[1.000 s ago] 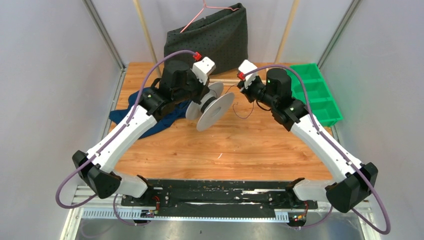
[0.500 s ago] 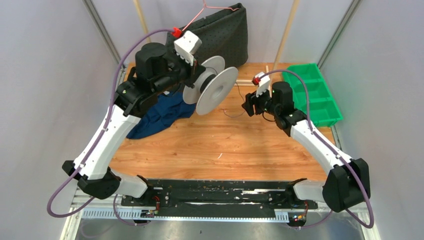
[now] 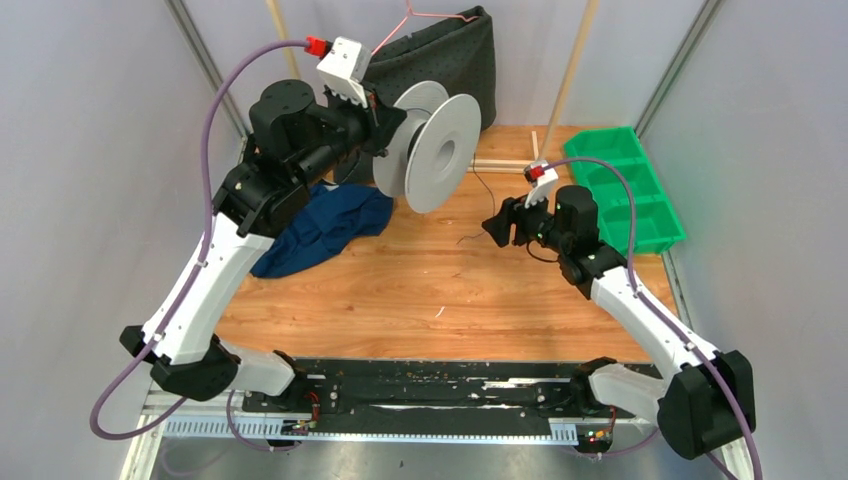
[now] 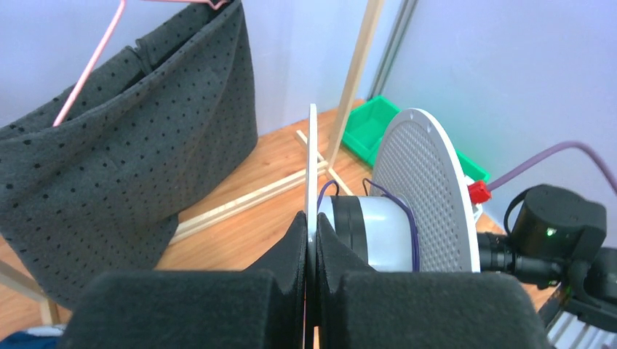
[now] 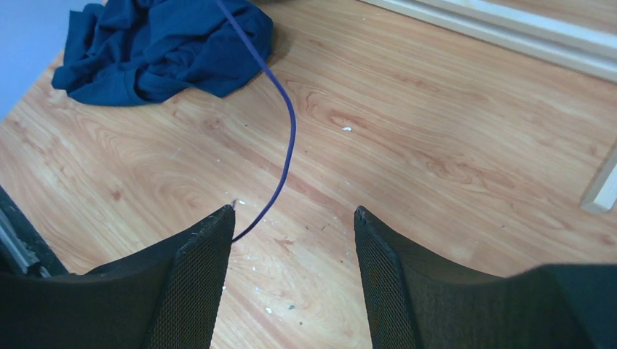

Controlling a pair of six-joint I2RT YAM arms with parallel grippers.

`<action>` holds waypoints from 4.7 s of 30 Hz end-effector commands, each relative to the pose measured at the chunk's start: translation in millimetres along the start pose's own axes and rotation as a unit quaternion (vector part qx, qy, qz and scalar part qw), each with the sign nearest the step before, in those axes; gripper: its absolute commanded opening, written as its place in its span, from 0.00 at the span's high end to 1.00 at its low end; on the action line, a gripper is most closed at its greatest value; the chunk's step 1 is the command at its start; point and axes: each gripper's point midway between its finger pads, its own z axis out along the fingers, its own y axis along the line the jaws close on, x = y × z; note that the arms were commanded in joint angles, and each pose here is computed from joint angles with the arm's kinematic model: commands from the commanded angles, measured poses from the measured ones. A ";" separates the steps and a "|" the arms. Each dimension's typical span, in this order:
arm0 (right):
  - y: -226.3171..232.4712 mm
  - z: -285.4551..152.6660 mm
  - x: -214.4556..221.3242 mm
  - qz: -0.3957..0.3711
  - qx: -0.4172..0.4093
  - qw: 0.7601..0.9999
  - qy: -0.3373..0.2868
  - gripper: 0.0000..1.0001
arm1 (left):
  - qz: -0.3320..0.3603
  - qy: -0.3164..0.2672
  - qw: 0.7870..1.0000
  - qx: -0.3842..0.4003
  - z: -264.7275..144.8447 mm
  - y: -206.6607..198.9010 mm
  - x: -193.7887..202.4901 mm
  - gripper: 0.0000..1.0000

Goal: Wrap the cables

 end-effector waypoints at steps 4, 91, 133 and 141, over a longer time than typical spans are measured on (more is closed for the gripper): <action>-2.5 0.2 4.4 0.076 0.009 0.997 -0.027 0.35 | -0.050 -0.102 0.993 0.002 -19.9 -7.1 -59.8 1.00; 102.8 12.8 -1.2 0.028 -0.075 0.996 0.037 0.99 | -0.131 -0.160 0.969 -0.132 23.4 44.0 -42.1 1.00; 124.6 -40.6 -162.7 0.006 -0.261 0.964 -0.050 0.99 | 0.181 0.068 0.968 0.161 6.7 -31.3 131.3 1.00; 109.8 -48.4 -128.9 -0.149 -0.287 0.944 -0.063 0.99 | 0.237 0.101 0.940 0.223 -21.4 -41.9 136.0 1.00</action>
